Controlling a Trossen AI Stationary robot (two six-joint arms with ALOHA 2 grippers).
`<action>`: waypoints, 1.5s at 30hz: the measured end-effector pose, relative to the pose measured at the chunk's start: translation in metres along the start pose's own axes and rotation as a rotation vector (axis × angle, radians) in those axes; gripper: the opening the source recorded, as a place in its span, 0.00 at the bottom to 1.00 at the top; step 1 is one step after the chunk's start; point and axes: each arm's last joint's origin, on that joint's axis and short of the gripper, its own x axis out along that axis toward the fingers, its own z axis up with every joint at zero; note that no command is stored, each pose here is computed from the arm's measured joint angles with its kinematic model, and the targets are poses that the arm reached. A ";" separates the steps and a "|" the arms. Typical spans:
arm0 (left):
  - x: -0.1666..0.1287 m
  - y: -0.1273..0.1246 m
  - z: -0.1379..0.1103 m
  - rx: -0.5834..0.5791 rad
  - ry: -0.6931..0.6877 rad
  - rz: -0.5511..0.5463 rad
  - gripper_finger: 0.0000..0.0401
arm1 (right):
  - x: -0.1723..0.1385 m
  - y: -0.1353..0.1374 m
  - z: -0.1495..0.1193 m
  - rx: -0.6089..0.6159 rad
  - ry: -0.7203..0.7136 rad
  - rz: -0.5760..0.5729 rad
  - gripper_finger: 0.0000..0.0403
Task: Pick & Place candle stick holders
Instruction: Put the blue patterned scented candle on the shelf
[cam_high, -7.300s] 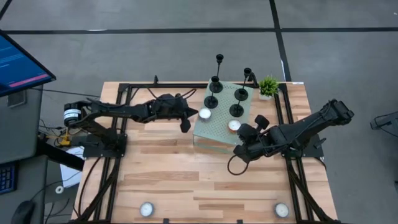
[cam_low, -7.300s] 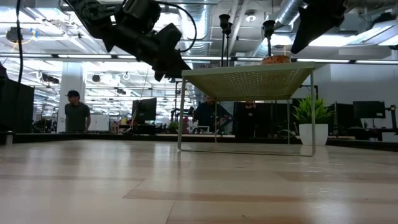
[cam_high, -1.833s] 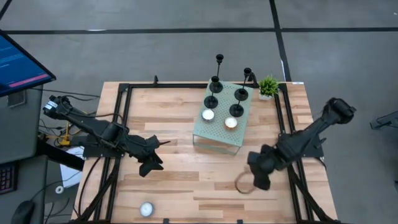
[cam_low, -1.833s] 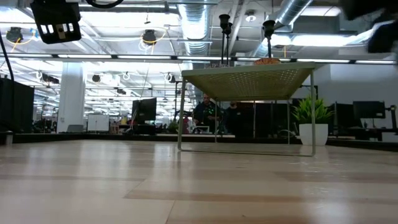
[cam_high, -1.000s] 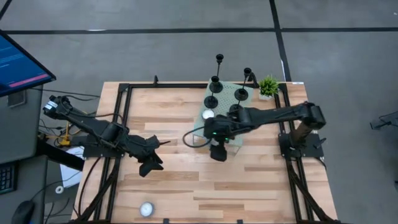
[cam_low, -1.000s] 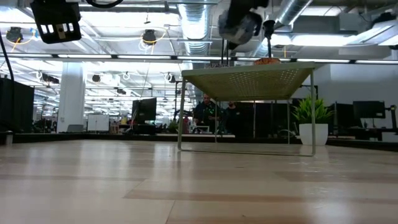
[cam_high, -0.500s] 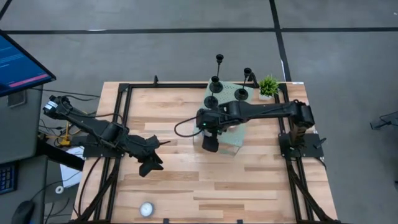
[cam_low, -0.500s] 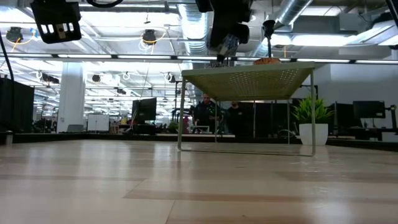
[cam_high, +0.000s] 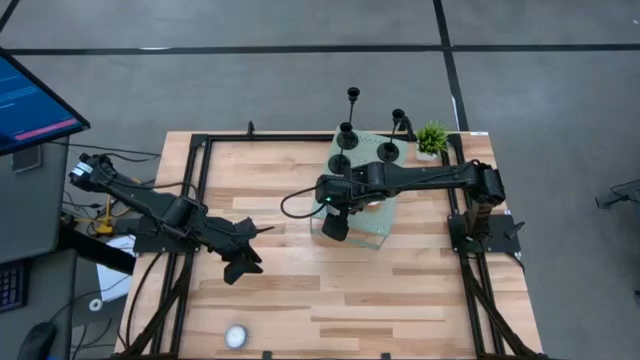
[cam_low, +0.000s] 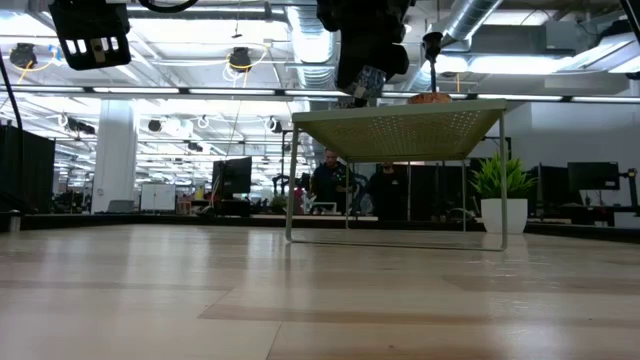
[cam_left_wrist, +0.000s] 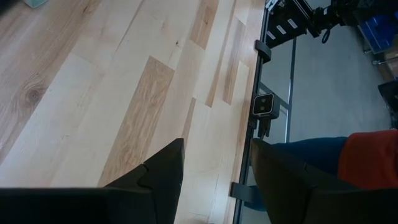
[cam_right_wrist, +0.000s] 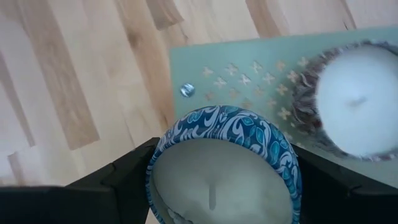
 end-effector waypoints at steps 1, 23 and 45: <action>0.000 0.000 0.000 0.000 0.000 0.000 0.46 | 0.000 -0.002 0.000 0.009 0.006 -0.004 0.71; 0.000 -0.001 0.001 -0.003 -0.007 -0.010 0.46 | 0.023 -0.001 0.006 -0.007 0.035 -0.018 0.74; 0.000 -0.001 0.001 -0.006 -0.012 -0.015 0.46 | -0.034 0.011 0.008 -0.124 0.028 -0.019 0.86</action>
